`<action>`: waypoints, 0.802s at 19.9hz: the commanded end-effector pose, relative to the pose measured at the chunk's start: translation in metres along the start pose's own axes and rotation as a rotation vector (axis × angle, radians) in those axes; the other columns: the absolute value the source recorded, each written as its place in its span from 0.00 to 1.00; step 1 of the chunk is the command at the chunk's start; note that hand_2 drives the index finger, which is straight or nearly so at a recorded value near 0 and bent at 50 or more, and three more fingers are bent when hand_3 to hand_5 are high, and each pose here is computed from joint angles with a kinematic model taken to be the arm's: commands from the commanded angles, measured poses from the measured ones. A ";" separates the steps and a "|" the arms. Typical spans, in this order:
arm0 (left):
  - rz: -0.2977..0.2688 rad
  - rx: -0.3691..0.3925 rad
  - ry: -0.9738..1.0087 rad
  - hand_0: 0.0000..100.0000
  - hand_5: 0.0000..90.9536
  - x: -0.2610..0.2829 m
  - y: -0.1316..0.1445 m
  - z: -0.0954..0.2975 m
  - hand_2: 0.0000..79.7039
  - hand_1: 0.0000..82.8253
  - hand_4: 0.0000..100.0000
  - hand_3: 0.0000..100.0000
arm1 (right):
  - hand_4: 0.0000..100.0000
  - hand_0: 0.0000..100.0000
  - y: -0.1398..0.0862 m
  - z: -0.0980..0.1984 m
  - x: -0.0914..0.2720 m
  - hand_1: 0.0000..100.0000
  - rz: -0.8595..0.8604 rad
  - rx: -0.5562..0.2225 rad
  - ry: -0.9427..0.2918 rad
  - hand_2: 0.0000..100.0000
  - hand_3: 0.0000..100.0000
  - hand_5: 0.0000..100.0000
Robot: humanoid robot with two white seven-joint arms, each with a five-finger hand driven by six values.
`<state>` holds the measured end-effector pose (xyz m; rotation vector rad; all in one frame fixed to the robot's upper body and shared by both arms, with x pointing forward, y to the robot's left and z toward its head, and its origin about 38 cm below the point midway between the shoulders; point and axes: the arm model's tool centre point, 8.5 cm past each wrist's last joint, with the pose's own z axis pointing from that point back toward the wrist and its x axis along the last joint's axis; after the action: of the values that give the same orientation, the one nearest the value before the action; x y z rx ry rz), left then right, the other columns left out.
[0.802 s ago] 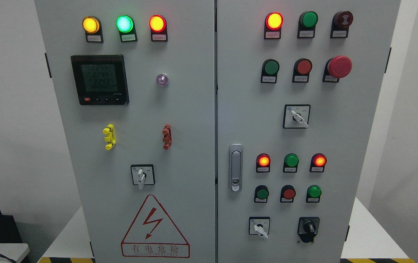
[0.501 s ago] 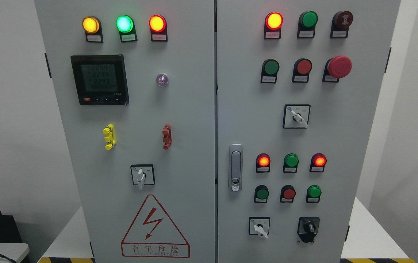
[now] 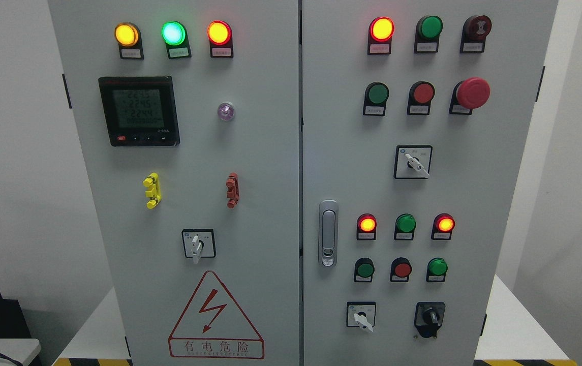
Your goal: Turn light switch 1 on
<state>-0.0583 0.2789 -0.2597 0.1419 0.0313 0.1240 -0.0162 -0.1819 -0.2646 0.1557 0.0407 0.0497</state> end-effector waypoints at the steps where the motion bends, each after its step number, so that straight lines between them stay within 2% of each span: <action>1: 0.006 -0.026 -0.004 0.40 0.00 -0.001 -0.018 0.001 0.00 0.00 0.00 0.00 | 0.00 0.12 0.000 0.000 0.000 0.39 -0.017 0.001 -0.003 0.00 0.00 0.00; 4: -0.007 -0.023 -0.051 0.40 0.00 0.006 -0.018 0.001 0.00 0.00 0.00 0.00 | 0.00 0.12 0.000 0.000 0.000 0.39 -0.018 0.002 -0.003 0.00 0.00 0.00; 10: 0.016 0.006 -0.134 0.40 0.00 0.018 -0.014 0.001 0.00 0.01 0.00 0.00 | 0.00 0.12 0.000 0.000 0.000 0.39 -0.018 0.002 -0.003 0.00 0.00 0.00; 12: 0.028 0.041 -0.166 0.40 0.00 0.020 -0.007 0.002 0.00 0.01 0.00 0.00 | 0.00 0.12 0.000 0.000 0.000 0.39 -0.017 0.001 -0.003 0.00 0.00 0.00; 16: 0.176 0.081 -0.207 0.39 0.00 0.034 0.010 0.003 0.00 0.02 0.00 0.00 | 0.00 0.12 0.000 0.000 0.000 0.39 -0.017 0.001 -0.003 0.00 0.00 0.00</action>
<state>-0.0491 0.2891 -0.2579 0.2106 -0.0901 0.1514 -0.0165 -0.1819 -0.2646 0.1557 0.0412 0.0496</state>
